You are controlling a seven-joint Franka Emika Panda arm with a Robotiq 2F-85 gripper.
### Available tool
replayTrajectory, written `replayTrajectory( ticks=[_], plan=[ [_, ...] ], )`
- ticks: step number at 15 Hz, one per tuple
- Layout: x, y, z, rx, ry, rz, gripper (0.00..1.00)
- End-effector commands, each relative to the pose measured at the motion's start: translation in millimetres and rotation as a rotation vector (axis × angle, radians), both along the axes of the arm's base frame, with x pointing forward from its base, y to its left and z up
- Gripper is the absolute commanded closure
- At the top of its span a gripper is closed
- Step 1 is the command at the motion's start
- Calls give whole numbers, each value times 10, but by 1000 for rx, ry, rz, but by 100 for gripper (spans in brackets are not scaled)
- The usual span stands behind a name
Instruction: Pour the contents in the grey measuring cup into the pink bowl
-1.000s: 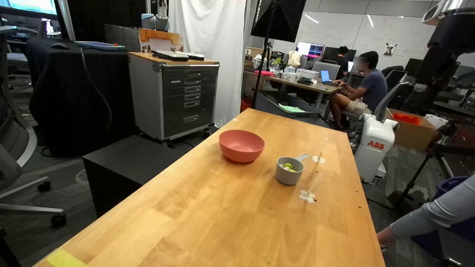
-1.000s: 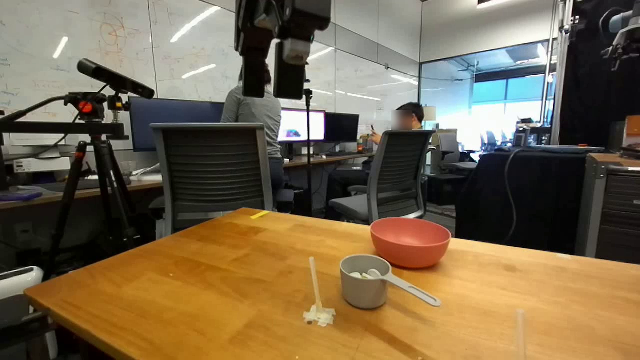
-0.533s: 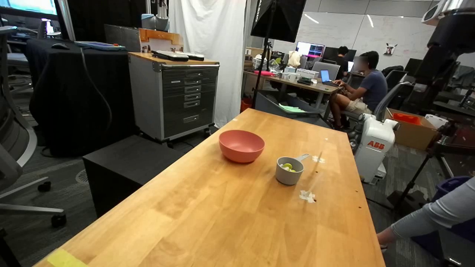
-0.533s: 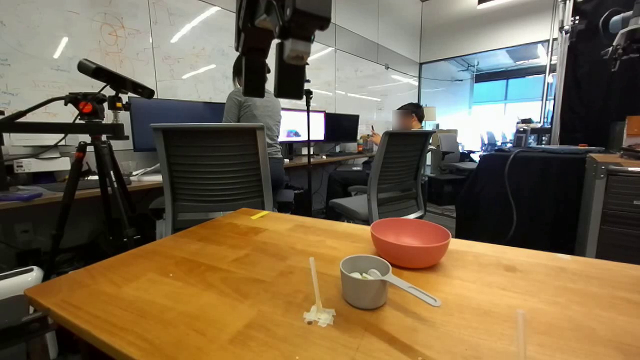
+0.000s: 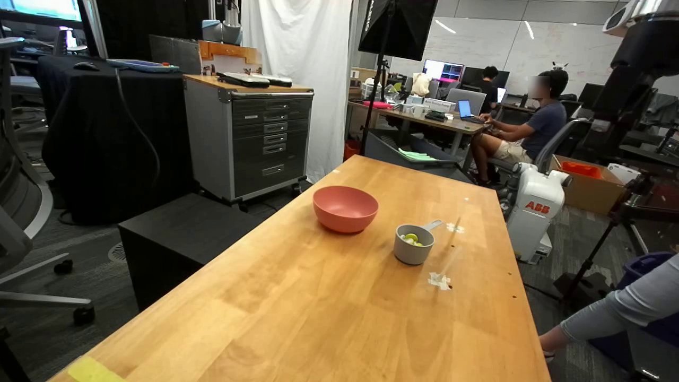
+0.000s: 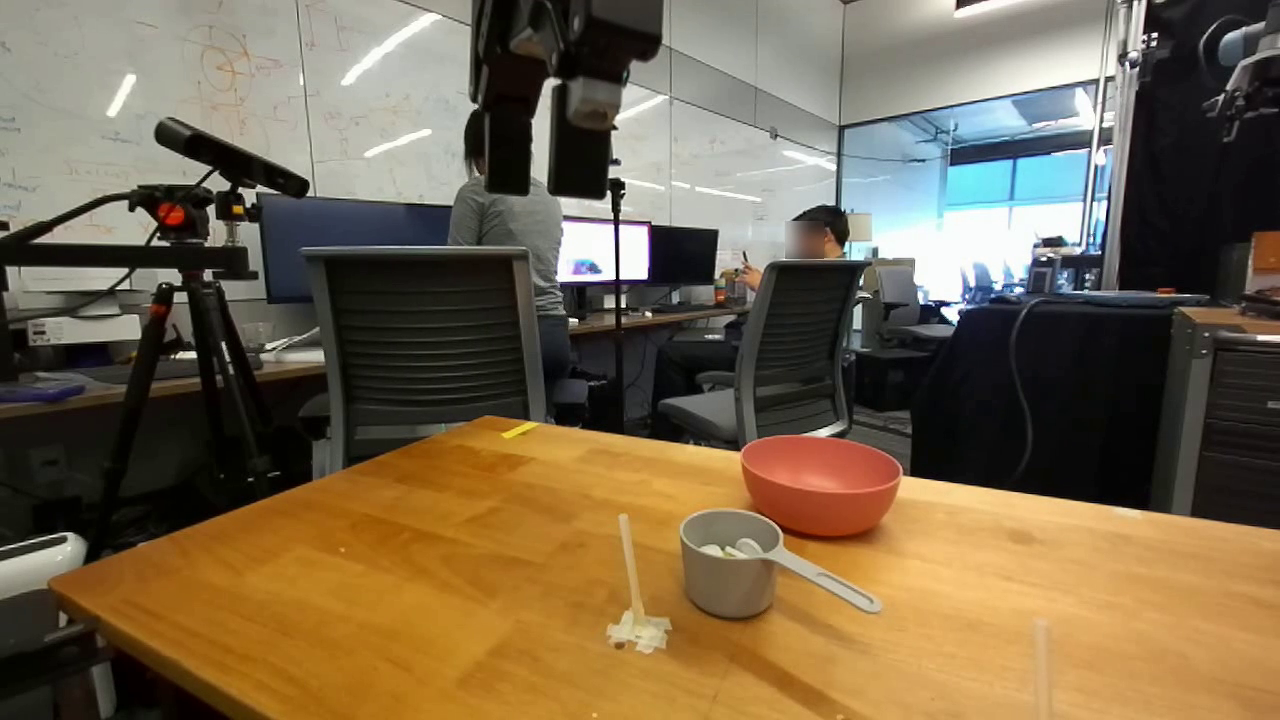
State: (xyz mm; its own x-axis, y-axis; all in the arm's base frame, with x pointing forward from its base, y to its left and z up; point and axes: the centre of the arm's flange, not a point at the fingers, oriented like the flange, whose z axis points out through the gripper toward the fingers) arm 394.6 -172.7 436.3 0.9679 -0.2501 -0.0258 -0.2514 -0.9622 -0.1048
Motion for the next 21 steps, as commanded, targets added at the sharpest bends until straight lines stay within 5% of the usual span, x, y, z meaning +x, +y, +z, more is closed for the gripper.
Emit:
replayTrajectory(
  ticks=[1, 7, 12, 21],
  plan=[
    [32, -23, -5, -5, -26, -15, 0],
    [294, -204, 119, 10, -121, -161, 0],
    [564, -311, 148, 30, -206, -417, 0],
    [937, -578, -2, 61, -210, -776, 0]
  ],
)
